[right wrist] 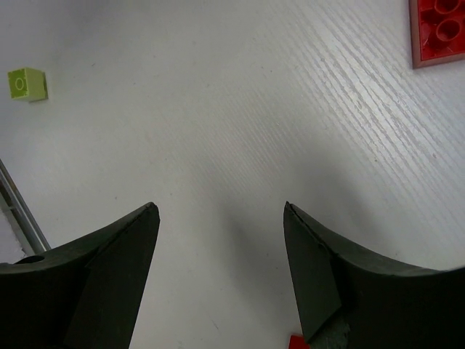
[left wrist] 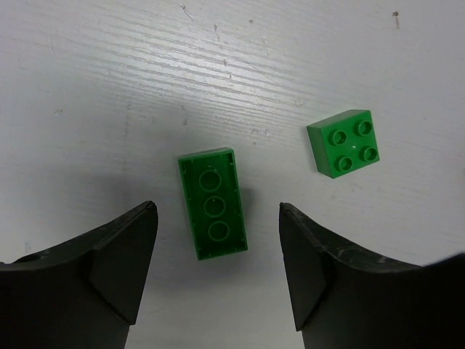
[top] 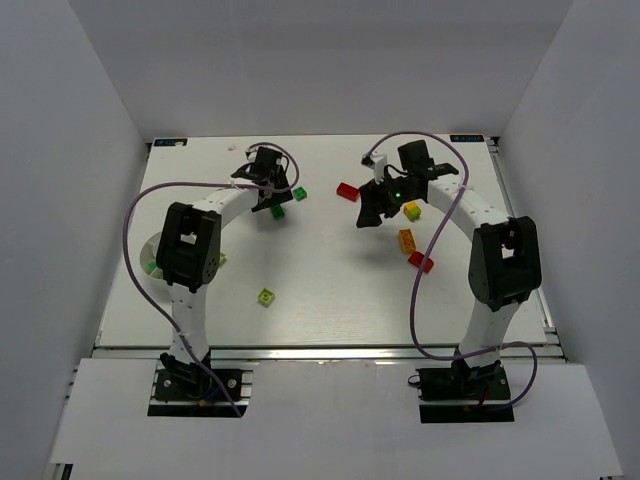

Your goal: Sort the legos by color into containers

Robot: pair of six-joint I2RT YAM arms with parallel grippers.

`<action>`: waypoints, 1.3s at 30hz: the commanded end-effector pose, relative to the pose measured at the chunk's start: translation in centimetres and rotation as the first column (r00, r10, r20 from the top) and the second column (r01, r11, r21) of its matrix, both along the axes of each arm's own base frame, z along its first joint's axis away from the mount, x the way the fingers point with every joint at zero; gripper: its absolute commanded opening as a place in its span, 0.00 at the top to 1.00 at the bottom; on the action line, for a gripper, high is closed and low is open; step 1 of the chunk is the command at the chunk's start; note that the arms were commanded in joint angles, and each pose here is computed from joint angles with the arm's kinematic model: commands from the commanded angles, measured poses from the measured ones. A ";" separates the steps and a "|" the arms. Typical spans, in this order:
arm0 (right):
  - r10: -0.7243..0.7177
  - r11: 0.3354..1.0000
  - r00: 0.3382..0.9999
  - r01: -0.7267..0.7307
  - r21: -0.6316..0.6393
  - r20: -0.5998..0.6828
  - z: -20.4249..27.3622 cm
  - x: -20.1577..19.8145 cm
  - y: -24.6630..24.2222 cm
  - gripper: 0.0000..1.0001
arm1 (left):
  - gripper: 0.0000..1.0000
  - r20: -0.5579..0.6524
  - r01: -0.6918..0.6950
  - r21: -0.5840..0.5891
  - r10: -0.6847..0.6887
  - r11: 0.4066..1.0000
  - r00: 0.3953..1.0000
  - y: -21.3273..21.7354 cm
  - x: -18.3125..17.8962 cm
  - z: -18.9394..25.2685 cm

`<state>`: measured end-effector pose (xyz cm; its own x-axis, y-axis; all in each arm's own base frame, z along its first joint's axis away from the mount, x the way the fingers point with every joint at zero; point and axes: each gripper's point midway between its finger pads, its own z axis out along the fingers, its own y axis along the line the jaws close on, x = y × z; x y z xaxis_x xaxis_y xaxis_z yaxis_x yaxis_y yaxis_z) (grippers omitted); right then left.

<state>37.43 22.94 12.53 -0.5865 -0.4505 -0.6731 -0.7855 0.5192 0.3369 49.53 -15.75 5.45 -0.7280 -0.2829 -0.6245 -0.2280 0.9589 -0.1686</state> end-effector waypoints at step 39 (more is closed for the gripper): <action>0.082 0.991 0.991 -0.092 0.094 0.102 4.6 -0.9 1.5 0.51 | 0.96 0.301 0.005 -0.119 0.031 0.993 0.953 2.0 -6.7 15.6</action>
<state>37.09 23.70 15.00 -0.5369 -0.4285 -0.7267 -0.8185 0.4735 0.3255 44.36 -13.71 16.28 -0.5897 -0.3238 -0.7399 -0.2016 0.9461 -0.2534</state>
